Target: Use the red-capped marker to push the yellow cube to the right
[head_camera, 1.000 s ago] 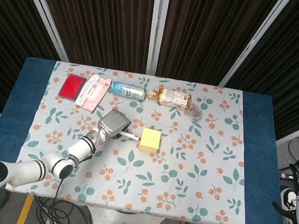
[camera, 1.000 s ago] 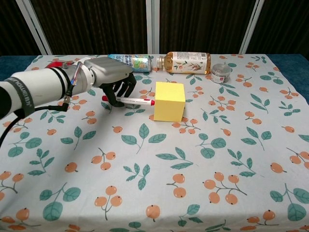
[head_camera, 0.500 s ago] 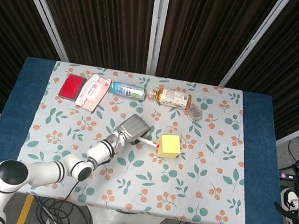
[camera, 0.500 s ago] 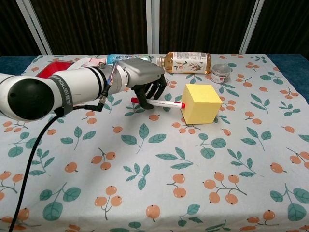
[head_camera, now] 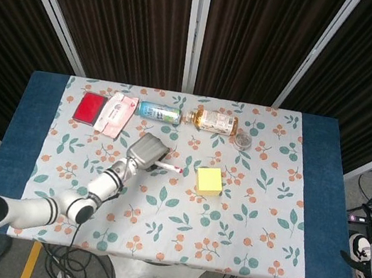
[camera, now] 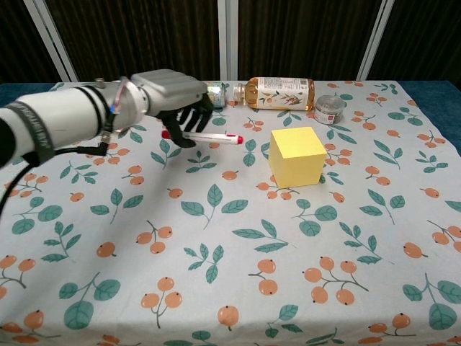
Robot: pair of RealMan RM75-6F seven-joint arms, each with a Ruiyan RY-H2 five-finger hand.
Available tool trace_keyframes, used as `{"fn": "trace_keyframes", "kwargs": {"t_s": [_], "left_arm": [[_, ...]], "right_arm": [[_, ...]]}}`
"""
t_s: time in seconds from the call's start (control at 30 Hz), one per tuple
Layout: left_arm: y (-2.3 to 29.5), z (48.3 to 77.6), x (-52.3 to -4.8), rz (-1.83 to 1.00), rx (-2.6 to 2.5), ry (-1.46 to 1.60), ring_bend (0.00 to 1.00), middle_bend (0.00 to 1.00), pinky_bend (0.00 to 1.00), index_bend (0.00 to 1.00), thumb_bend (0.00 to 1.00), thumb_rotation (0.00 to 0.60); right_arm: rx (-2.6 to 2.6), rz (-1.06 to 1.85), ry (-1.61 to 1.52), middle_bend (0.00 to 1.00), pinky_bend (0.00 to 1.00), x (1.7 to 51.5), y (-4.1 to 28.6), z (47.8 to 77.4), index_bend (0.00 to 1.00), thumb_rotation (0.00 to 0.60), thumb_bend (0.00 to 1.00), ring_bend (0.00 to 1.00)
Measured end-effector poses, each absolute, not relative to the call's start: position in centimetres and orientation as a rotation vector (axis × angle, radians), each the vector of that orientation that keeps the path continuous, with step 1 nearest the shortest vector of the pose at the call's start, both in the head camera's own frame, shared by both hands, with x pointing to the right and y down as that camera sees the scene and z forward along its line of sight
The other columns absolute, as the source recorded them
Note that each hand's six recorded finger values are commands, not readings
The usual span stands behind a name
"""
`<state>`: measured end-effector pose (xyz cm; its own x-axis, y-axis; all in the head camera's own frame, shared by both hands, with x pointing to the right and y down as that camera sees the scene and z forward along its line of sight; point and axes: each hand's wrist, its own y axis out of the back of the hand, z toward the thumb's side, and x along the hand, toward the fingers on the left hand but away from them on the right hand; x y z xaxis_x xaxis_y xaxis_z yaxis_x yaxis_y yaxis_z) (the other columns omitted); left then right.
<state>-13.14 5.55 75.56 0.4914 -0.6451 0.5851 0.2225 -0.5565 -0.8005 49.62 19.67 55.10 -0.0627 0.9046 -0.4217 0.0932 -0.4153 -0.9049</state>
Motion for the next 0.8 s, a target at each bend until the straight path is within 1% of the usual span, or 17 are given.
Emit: {"fn": "trace_keyframes", "kwargs": {"t_s": [0.1, 0.23, 0.33, 0.43, 0.47, 0.53, 0.57, 0.6, 0.63, 0.7, 0.8], "left_arm": [[6.0, 75.2, -17.1, -1.252, -1.786, 0.353, 0.51, 0.66, 0.66, 0.63, 0.48, 0.6], [7.5, 74.9, -22.3, -1.349, -1.748, 0.345, 0.48, 0.64, 0.64, 0.61, 0.47, 0.6], [9.1, 75.2, -24.8, -1.411, -1.738, 0.333, 0.46, 0.62, 0.61, 0.6, 0.47, 0.6], [10.2, 75.6, -25.7, -1.447, -1.746, 0.321, 0.45, 0.6, 0.59, 0.58, 0.46, 0.6], [10.3, 75.6, -25.7, -1.452, -1.749, 0.321, 0.44, 0.59, 0.58, 0.56, 0.46, 0.6], [10.8, 75.6, -25.7, -1.467, -1.762, 0.322, 0.38, 0.52, 0.53, 0.46, 0.43, 0.6], [10.9, 75.6, -25.8, -1.471, -1.765, 0.322, 0.32, 0.45, 0.48, 0.37, 0.4, 0.6], [11.0, 75.5, -25.8, -1.477, -1.768, 0.326, 0.28, 0.4, 0.45, 0.31, 0.39, 0.6], [11.1, 75.3, -26.0, -1.483, -1.769, 0.34, 0.26, 0.37, 0.44, 0.27, 0.38, 0.6], [11.2, 74.8, -26.2, -1.486, -1.768, 0.363, 0.23, 0.31, 0.42, 0.22, 0.37, 0.6], [11.1, 73.4, -27.1, -1.49, -1.753, 0.433, 0.22, 0.26, 0.42, 0.2, 0.36, 0.6]], "right_arm": [[-1.548, 1.548, -1.093, 0.0, 0.0, 49.6, 19.7, 55.2, 0.0, 0.6, 0.0, 0.0], [-1.555, 1.538, -1.091, 0.0, 0.0, 49.4, 19.6, 55.3, 0.0, 0.6, 0.0, 0.0], [-1.556, 1.533, -1.088, 0.0, 0.0, 49.3, 19.5, 55.3, 0.0, 0.6, 0.0, 0.0], [-1.561, 1.526, -1.083, 0.0, 0.0, 49.0, 19.4, 55.3, 0.0, 0.6, 0.0, 0.0], [-1.563, 1.523, -1.081, 0.0, 0.0, 48.9, 19.4, 55.3, 0.0, 0.6, 0.0, 0.0], [-1.565, 1.515, -1.078, 0.0, 0.0, 48.7, 19.3, 55.3, 0.0, 0.6, 0.0, 0.0], [-1.565, 1.514, -1.078, 0.0, 0.0, 48.7, 19.3, 55.3, 0.0, 0.6, 0.0, 0.0], [-1.563, 1.515, -1.079, 0.0, 0.0, 48.8, 19.3, 55.2, 0.0, 0.6, 0.0, 0.0], [-1.561, 1.517, -1.081, 0.0, 0.0, 48.8, 19.4, 55.1, 0.0, 0.6, 0.0, 0.0], [-1.554, 1.526, -1.087, 0.0, 0.0, 49.1, 19.4, 55.1, 0.0, 0.6, 0.0, 0.0], [-1.543, 1.543, -1.101, 0.0, 0.0, 49.7, 19.6, 55.0, 0.0, 0.6, 0.0, 0.0]]}}
